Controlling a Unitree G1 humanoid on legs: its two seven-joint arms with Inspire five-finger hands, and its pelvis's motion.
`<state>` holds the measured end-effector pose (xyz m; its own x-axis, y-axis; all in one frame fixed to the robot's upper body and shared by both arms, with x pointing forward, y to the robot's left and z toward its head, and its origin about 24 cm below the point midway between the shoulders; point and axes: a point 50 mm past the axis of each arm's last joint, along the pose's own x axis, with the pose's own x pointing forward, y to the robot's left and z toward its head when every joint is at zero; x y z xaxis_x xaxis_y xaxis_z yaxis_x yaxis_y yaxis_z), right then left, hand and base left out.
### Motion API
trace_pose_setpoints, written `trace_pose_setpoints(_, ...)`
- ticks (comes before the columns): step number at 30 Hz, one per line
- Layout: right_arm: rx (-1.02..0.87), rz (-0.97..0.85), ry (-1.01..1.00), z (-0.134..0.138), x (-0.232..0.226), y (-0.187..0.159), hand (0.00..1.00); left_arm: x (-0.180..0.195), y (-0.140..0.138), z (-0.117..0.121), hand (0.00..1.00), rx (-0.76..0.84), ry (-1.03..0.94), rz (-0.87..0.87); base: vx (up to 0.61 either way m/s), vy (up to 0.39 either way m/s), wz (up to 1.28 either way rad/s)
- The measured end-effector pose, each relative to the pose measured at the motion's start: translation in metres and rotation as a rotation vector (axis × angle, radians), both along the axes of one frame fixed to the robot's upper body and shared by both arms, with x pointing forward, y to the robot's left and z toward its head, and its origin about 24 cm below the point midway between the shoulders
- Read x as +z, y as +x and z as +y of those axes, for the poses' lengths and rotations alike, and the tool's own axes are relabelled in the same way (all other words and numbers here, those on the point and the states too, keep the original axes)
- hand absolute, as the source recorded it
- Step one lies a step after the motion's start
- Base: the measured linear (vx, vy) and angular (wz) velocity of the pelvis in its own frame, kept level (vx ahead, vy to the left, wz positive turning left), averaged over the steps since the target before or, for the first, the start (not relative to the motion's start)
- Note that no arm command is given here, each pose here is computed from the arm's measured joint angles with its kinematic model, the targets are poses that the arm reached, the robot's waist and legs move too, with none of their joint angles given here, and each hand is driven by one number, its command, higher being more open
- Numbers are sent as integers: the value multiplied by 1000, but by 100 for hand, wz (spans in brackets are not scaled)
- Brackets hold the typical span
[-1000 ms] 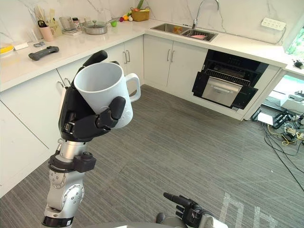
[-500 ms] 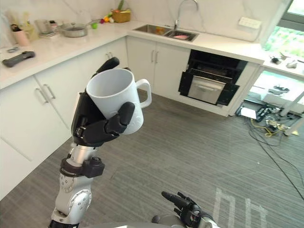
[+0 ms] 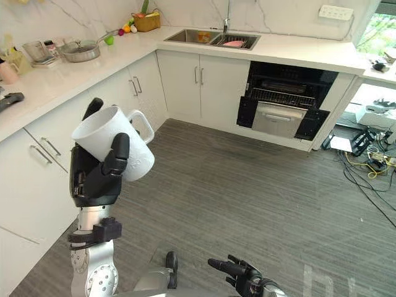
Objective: Walk over to the sink, pick up the cup, carry it to the dishwasher, place the cup inside the dishwasher, then close the dishwasher door
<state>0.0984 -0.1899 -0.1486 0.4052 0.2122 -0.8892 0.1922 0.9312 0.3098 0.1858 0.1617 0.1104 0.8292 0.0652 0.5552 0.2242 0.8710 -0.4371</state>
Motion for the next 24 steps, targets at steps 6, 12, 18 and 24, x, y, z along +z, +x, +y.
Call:
trace_pose_setpoints(6,-32,-76,-43,15,2,7,100,7,11,-17,0,-116,31,-16,491,234,4)
trace_pose_setpoints(12,-116,-241,-113,25,20,31,100,19,18,-42,0,-242,129,-65,475,102,10)
trace_pose_setpoints(18,-215,-355,-227,32,45,46,100,13,22,-47,0,-275,141,-22,536,-80,1)
trace_pose_setpoints(24,-503,-637,-351,-33,106,70,100,7,18,-57,0,-334,123,-1,516,-195,-41)
